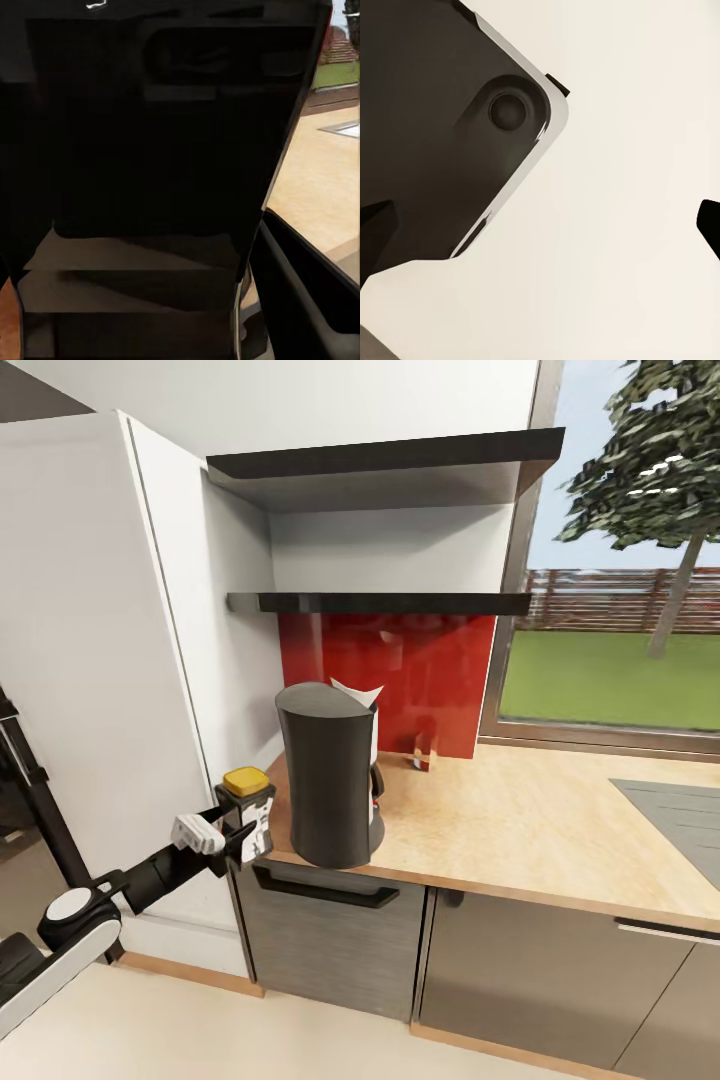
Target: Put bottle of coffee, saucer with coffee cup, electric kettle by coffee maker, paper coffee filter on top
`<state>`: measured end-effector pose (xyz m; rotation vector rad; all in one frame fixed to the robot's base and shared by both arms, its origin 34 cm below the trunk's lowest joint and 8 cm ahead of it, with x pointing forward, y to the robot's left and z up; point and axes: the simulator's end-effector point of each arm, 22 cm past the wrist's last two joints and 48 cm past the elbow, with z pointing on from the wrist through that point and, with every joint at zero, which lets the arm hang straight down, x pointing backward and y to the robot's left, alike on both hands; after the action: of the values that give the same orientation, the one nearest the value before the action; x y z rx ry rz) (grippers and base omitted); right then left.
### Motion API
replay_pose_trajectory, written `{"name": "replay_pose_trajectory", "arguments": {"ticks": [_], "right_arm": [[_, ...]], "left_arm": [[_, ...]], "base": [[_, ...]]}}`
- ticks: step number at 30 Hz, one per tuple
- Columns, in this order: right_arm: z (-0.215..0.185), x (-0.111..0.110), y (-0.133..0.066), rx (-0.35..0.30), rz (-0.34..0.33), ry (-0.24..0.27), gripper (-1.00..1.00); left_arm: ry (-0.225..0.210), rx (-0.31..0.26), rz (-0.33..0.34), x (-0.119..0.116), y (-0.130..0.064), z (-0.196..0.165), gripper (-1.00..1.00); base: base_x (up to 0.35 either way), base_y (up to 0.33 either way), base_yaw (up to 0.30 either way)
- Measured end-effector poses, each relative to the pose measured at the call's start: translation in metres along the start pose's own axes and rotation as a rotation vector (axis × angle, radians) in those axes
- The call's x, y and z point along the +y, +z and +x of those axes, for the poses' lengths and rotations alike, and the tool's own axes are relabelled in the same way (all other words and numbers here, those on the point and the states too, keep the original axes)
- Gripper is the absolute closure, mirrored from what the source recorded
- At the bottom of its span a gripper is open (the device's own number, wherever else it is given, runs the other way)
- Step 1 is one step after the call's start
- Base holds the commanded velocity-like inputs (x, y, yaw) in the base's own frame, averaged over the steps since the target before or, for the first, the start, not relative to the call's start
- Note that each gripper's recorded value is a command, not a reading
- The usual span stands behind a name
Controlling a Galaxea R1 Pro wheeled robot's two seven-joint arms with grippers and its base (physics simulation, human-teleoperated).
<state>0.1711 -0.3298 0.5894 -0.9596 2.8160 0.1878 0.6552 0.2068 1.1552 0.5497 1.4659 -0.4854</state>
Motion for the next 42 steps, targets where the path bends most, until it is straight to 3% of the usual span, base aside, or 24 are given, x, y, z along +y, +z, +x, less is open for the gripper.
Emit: {"name": "replay_pose_trajectory", "arguments": {"ticks": [31, 42], "right_arm": [[-0.001, 0.000, 0.000, -0.001, 0.000, 0.000, -1.00], [-0.001, 0.000, 0.000, -0.002, 0.000, 0.000, -1.00]], "left_arm": [[-0.012, -0.007, -0.029, 0.003, 0.003, 0.000, 1.00], [-0.012, -0.007, -0.090, 0.016, 0.003, 0.001, 1.00]], "base": [[0.025, 0.000, 0.000], [0.002, 0.000, 0.000]]}}
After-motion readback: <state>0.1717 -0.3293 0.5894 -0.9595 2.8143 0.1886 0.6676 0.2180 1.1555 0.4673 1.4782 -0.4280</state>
